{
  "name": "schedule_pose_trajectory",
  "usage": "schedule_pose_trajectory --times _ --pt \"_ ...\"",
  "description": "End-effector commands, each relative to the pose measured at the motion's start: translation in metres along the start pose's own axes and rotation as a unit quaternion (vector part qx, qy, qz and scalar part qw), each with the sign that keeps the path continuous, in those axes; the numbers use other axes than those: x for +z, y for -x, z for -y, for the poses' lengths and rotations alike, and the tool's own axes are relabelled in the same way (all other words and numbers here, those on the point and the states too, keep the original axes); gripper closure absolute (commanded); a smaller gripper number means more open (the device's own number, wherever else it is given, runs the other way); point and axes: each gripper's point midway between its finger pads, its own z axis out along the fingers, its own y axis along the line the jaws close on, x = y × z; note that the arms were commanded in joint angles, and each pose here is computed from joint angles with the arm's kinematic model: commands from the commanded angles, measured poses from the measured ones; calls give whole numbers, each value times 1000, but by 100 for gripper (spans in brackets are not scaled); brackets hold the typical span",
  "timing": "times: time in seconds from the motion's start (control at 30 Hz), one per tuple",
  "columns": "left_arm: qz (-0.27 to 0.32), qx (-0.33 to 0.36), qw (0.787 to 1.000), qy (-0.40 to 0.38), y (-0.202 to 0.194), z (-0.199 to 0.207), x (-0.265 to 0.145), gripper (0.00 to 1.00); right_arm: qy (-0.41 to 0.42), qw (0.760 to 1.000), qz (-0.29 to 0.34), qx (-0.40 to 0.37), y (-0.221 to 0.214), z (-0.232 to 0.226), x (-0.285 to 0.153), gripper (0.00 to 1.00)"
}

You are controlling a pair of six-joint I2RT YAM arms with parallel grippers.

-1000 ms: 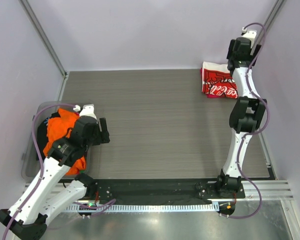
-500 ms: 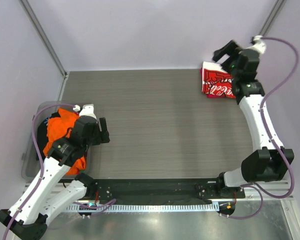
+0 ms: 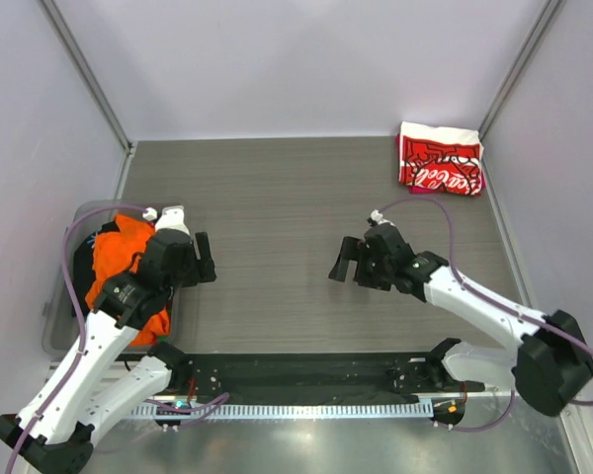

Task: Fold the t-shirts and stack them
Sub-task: Reset both grippers

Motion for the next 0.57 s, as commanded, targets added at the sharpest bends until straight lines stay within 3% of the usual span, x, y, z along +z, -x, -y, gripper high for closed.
schedule_pose_trajectory --times 0.0,0.43,0.53 --pt "15 -14 1000 6 7 0 2 26 18 998 47 34 3 -2 -18 0" --pt "19 -18 1000 10 8 -2 1 26 10 996 64 68 -16 22 -31 0" --pt "19 -18 1000 10 8 -2 1 26 -20 990 106 86 -4 36 -36 0"
